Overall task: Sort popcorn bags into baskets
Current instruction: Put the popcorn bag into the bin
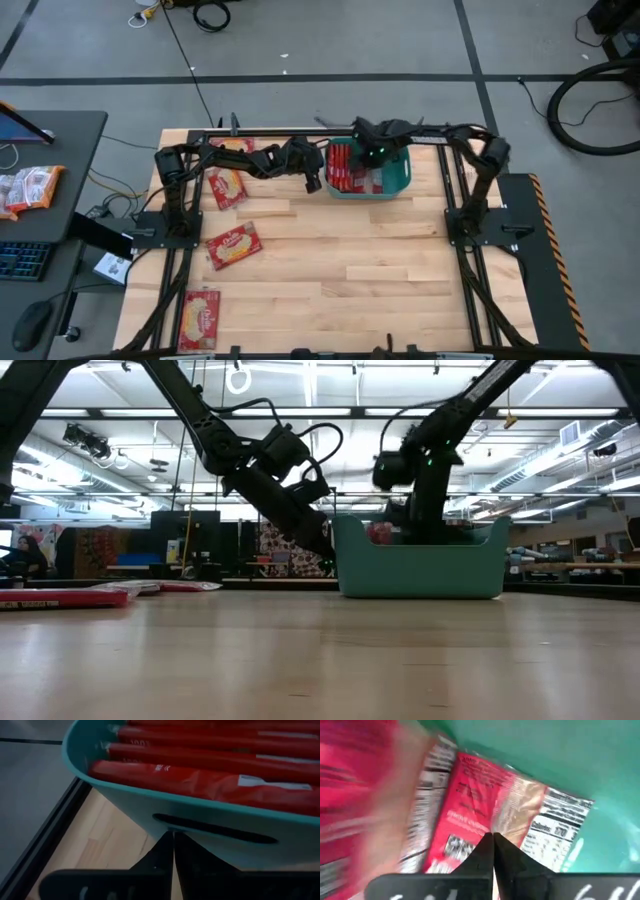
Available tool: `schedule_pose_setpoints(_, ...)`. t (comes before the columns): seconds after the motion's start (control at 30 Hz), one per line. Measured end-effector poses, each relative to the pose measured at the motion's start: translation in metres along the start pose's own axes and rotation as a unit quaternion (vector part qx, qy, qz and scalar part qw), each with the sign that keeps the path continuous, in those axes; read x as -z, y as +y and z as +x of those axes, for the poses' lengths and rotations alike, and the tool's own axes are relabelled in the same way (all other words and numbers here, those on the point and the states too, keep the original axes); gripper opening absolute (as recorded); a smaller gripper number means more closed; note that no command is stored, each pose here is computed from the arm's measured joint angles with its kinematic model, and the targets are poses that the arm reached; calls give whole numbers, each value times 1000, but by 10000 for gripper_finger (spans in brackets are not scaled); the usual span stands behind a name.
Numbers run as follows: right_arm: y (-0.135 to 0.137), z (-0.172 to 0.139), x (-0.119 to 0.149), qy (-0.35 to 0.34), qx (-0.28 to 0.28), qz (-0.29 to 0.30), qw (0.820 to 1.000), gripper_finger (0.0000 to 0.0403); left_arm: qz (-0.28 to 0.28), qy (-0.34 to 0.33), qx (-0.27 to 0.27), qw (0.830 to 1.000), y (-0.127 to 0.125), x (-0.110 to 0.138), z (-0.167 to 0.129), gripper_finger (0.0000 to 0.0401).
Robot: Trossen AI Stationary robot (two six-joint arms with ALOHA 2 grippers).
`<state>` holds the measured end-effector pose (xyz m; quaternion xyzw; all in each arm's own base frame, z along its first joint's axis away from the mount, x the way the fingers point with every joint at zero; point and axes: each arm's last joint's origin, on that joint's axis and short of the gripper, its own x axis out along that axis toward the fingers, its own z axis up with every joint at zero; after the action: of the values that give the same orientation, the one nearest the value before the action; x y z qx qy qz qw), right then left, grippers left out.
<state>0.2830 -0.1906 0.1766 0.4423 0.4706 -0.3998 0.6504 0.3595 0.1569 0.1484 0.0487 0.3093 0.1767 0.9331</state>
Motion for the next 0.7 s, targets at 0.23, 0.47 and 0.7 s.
schedule_pose_setpoints(0.23,-17,-41,-2,-30,-30,39,998,4,0,4,1,1000,0,1,0,20)
schedule_pose_setpoints(0.47,4,-55,20,-72,-5,12,997,2,0,2,-1,1000,0,0,0,20)
schedule_pose_setpoints(0.7,23,-80,27,-103,-113,21,988,2,13,2,-1,1000,0,0,0,20)
